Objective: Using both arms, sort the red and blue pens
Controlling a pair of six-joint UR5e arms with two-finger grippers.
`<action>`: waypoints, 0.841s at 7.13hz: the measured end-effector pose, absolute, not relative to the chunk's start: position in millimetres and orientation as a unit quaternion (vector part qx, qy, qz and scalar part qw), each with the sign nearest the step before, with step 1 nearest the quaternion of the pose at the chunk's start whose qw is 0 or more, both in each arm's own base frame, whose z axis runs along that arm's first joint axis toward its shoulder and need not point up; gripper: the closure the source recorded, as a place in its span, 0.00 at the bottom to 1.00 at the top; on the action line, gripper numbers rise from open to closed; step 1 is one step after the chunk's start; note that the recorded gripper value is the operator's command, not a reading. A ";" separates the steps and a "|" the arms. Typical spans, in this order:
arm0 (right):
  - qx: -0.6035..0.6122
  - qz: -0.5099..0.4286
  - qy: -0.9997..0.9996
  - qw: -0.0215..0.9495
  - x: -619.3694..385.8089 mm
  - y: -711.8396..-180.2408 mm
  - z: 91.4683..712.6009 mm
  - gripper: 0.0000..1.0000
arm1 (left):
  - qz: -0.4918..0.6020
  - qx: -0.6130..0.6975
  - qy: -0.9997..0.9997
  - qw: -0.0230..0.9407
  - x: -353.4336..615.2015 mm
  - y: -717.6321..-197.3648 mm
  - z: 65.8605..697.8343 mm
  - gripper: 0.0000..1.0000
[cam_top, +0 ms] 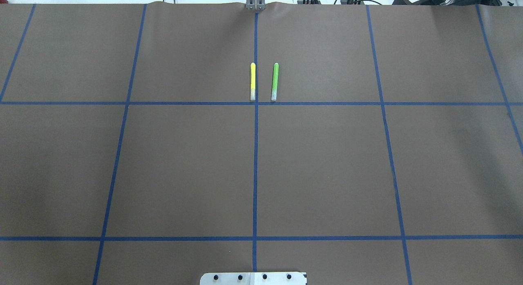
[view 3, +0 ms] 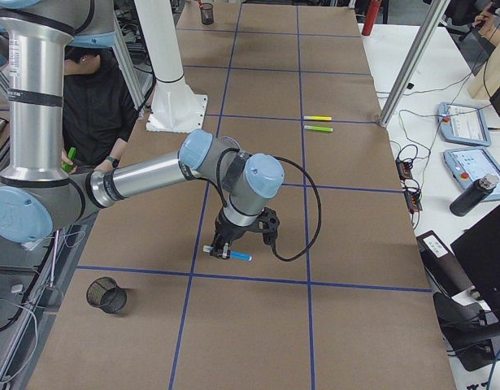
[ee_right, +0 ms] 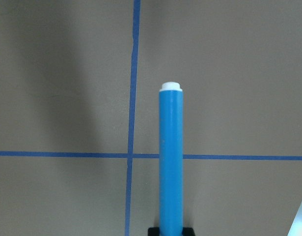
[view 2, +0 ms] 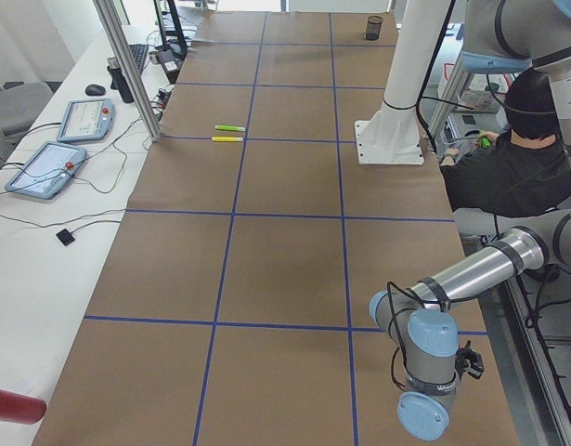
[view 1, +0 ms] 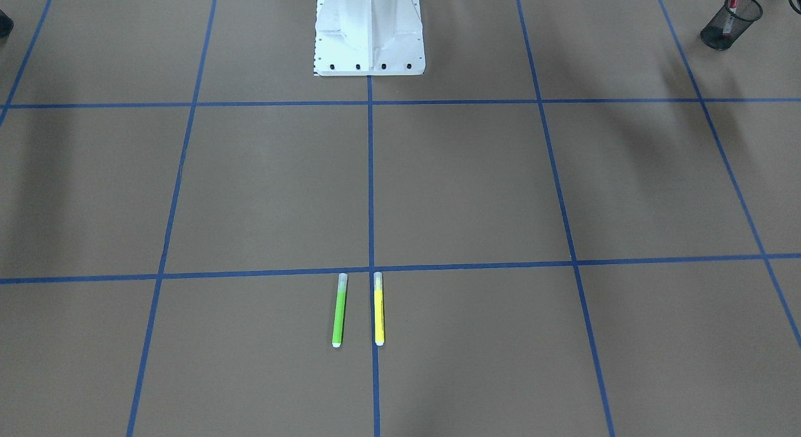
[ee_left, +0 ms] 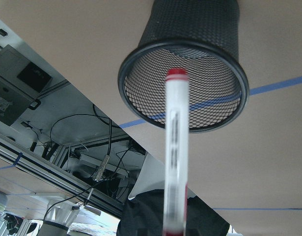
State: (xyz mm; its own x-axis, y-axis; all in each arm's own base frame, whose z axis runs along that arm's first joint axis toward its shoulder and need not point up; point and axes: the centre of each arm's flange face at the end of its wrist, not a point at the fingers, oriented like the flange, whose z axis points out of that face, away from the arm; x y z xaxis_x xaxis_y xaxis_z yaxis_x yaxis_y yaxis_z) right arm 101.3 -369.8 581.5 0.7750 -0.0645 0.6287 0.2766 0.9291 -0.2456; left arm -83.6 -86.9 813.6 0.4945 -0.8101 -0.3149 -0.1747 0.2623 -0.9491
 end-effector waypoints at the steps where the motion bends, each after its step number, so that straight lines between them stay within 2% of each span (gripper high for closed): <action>1: -0.165 -0.091 -0.323 0.928 101.3 -370.1 581.7 1.00 | -0.239 -0.545 0.448 0.667 -85.8 -100.1 809.9 0.00; 3: -0.165 -0.090 -0.326 0.927 100.8 -370.4 581.3 1.00 | -0.218 -0.491 0.455 0.711 -100.7 -166.0 776.3 0.00; 6: -0.187 -0.078 -0.338 0.919 98.8 -363.4 593.0 1.00 | -0.155 -0.350 0.452 0.806 -125.5 -272.9 658.6 0.00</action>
